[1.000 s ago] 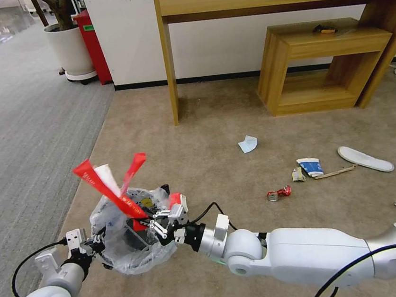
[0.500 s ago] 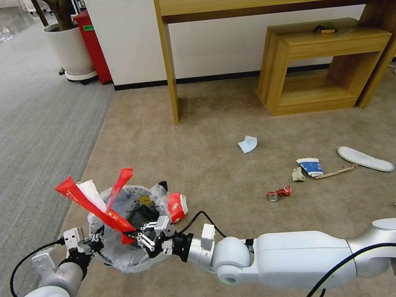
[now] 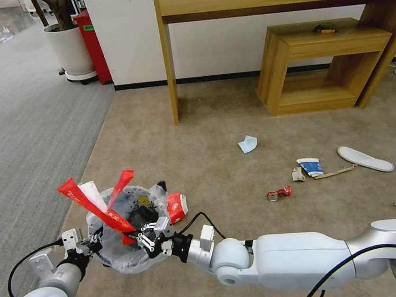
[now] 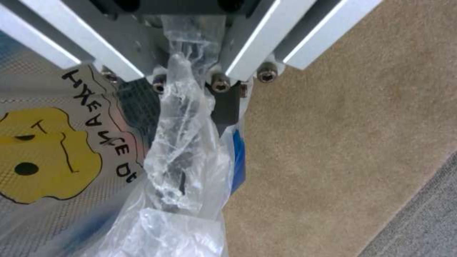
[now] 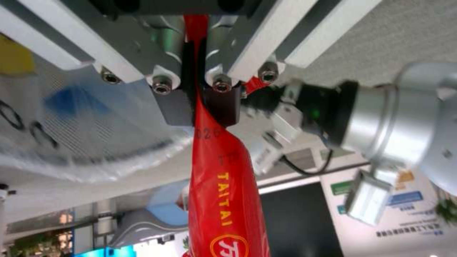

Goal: Pick up the trash bin and place the garbage on the floor into it.

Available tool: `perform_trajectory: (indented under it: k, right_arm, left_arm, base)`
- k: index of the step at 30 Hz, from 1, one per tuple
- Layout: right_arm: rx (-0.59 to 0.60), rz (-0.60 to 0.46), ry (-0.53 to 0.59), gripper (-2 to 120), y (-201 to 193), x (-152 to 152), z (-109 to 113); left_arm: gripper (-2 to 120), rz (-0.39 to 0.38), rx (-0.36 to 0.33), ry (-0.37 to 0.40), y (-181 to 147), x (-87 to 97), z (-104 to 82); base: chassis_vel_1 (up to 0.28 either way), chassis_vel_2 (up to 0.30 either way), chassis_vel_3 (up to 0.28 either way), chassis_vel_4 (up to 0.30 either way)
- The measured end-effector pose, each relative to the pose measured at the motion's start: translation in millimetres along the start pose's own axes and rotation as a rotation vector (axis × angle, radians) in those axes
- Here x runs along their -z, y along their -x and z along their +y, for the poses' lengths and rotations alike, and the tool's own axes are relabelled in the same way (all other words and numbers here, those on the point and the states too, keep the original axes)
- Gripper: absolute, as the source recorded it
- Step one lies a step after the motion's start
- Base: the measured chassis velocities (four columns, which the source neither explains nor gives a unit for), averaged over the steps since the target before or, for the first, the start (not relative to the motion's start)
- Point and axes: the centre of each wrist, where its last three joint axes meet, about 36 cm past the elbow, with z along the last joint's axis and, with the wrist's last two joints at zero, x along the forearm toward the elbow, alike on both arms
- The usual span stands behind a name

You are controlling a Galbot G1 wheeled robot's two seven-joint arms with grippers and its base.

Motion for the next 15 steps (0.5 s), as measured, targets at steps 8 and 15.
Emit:
perform_trajectory:
  k: [8,15]
  right_arm:
    - [-0.026,0.019,-0.040,0,-18,-1,-21]
    - [-0.036,0.019,-0.077,0,-14,2,-34]
  left_arm:
    - [0,0.011,-0.007,0.003,1,-4.8,-2.1]
    - [0,0.012,-0.021,0.004,0,-6.2,-7.8]
  base:
    - [0.000,0.000,0.000,0.000]
    - [0.000,0.000,0.000,0.000]
